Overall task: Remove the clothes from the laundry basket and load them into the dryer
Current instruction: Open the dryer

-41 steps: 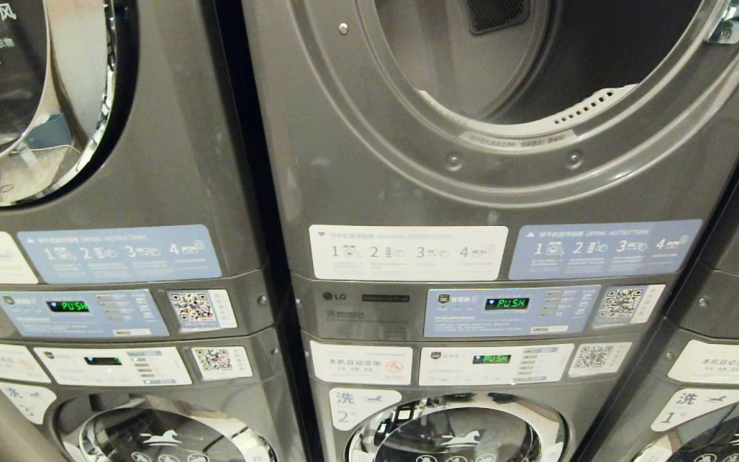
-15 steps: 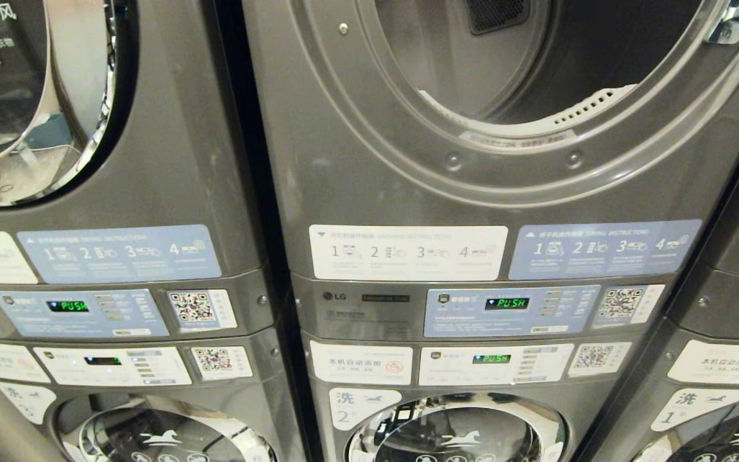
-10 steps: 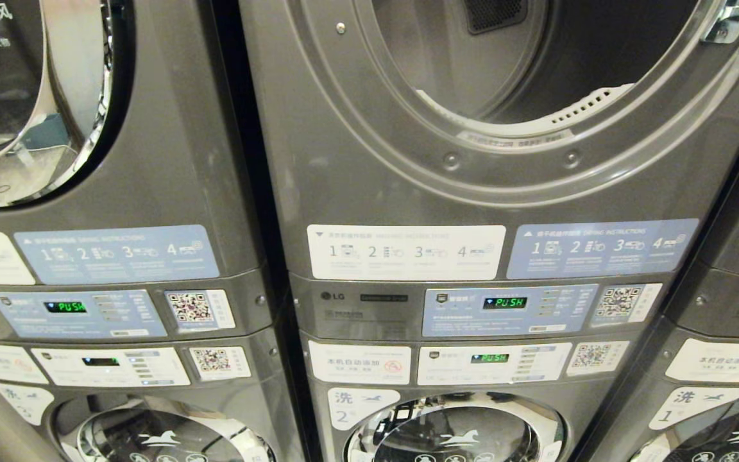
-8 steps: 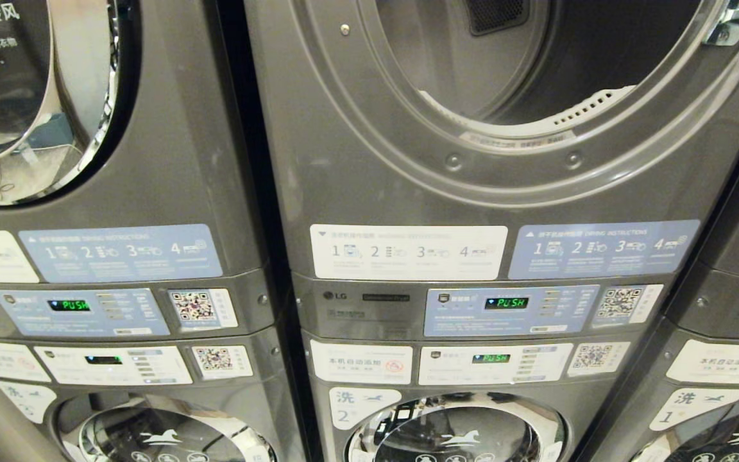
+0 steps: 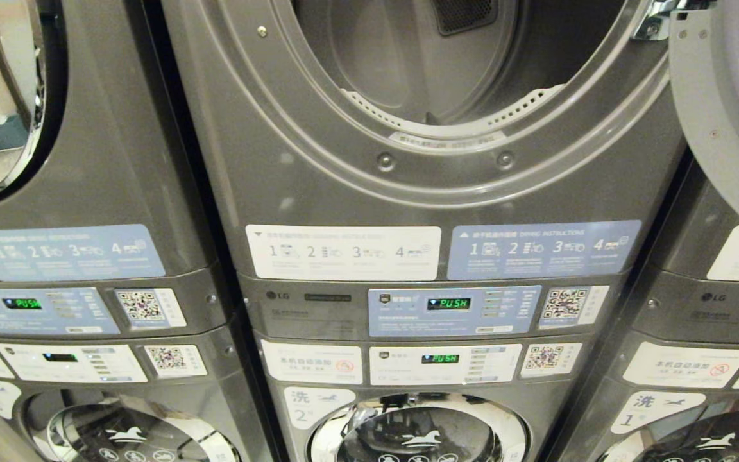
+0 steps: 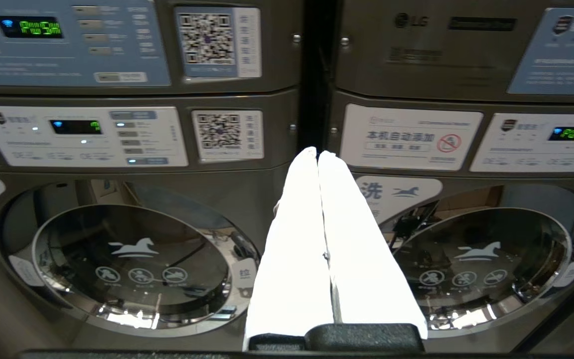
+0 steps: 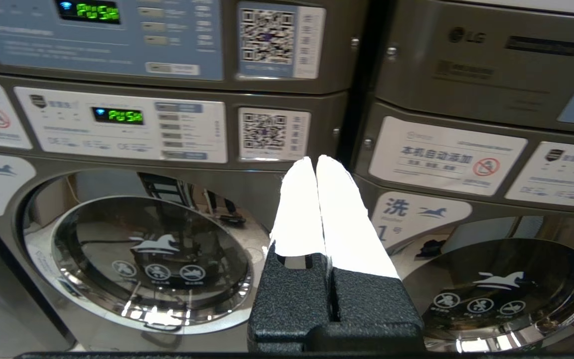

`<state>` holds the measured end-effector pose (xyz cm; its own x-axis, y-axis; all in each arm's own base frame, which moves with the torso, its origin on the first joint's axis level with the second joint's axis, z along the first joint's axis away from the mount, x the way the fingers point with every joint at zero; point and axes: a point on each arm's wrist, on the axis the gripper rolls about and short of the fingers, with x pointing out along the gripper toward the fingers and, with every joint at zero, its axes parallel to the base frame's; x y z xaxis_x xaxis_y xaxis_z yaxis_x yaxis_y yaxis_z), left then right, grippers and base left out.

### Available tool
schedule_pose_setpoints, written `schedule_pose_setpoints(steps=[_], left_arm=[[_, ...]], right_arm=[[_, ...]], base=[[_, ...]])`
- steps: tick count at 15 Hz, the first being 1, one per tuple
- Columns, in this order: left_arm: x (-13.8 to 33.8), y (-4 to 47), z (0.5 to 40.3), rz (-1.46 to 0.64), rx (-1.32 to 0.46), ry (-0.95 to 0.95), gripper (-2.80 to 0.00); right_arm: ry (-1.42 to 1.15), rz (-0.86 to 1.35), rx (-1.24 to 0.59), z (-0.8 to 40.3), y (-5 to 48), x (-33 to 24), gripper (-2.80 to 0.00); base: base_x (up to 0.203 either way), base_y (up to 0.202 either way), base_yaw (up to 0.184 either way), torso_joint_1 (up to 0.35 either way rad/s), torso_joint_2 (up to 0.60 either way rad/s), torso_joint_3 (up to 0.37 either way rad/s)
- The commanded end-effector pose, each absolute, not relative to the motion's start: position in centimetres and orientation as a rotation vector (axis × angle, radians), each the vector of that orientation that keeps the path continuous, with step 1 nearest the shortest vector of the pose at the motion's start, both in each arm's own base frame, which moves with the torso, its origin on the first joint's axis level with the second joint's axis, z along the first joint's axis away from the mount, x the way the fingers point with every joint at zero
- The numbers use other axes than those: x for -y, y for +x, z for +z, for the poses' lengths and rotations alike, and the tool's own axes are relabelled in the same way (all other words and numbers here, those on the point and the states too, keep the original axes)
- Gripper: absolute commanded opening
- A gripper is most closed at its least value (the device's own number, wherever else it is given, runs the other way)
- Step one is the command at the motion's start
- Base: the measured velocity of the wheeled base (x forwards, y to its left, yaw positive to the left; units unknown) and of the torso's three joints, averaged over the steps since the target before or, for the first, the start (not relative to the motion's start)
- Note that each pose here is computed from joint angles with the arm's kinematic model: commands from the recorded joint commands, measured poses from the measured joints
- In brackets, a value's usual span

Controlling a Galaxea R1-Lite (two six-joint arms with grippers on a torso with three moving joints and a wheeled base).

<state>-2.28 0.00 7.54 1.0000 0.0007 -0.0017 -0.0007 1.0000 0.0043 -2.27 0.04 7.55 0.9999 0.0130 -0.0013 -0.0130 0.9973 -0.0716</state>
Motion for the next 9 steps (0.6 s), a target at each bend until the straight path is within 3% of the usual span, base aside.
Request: schedule_pose_setpoints(steps=[1,9], left_arm=[[0.00,-2.29,7.53,0.003,0.000,0.004,-2.80],[0.00,-2.28,7.53,0.001,-0.002,0.005,-2.80]], right_arm=[[-0.072,0.014,-0.001,7.53,-2.28,-0.04,-2.80],[-0.055,0.012,0.000,7.55,-2.28,-0.04,-2.80]], base=[[0.000,-0.192,0.001,0.006,0.00,0.000],[0.000,-0.195,0.001,0.000,0.00,0.003]])
